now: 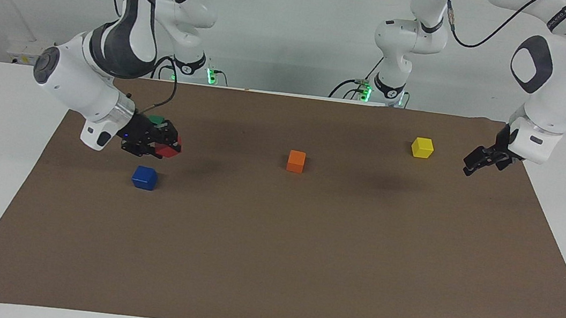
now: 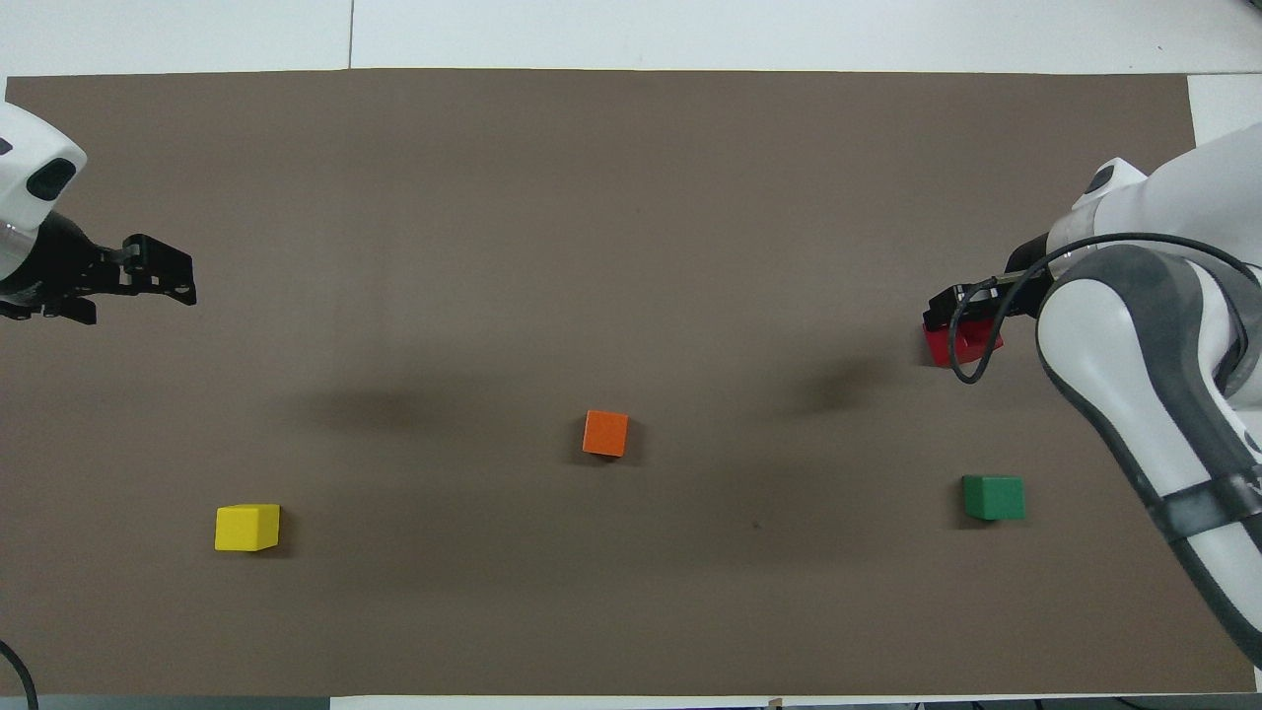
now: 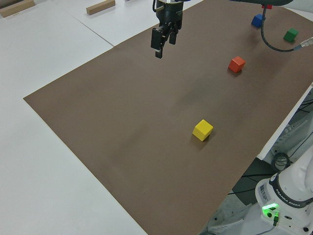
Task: Transfer red block to right arm and stack on blue block
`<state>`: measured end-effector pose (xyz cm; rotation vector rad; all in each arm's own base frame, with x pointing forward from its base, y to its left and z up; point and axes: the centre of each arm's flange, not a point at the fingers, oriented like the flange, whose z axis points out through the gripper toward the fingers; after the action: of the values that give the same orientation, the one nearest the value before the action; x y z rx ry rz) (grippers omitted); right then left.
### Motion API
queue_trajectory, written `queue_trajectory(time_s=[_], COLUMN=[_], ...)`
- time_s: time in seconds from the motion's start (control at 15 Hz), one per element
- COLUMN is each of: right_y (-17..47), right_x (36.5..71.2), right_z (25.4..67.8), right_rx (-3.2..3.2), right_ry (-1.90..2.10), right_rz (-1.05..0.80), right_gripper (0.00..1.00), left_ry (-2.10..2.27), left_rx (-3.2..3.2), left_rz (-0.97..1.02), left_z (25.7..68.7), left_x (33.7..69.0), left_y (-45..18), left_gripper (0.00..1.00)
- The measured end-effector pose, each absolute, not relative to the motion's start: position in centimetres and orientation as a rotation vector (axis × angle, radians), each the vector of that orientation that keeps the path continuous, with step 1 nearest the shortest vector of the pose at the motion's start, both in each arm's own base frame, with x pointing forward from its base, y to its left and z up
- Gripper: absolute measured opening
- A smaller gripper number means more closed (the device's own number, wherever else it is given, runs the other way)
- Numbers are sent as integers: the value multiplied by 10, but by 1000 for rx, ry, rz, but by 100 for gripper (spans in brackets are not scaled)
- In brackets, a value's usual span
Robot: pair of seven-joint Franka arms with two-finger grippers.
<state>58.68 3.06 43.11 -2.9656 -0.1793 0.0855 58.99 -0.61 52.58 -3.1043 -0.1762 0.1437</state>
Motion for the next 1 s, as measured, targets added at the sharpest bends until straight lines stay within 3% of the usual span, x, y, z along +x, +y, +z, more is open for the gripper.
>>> queue_trajectory(time_s=[0.27,0.6,1.0], right_y=[33,30,23], right_x=[595,588,573], right_z=[430,388,356], right_rx=[-3111,-3196,-3220], right_ry=[-85,-75,-105], right_rz=[-49,-209,-184], right_gripper=[56,56,56], left_ry=[58,191,118], left_rx=[-3115,-3114,-3119], left_rz=[146,12,-15], left_z=[532,555,557], left_x=[585,590,591], left_y=[-17,-38,-43], left_gripper=[100,100,100])
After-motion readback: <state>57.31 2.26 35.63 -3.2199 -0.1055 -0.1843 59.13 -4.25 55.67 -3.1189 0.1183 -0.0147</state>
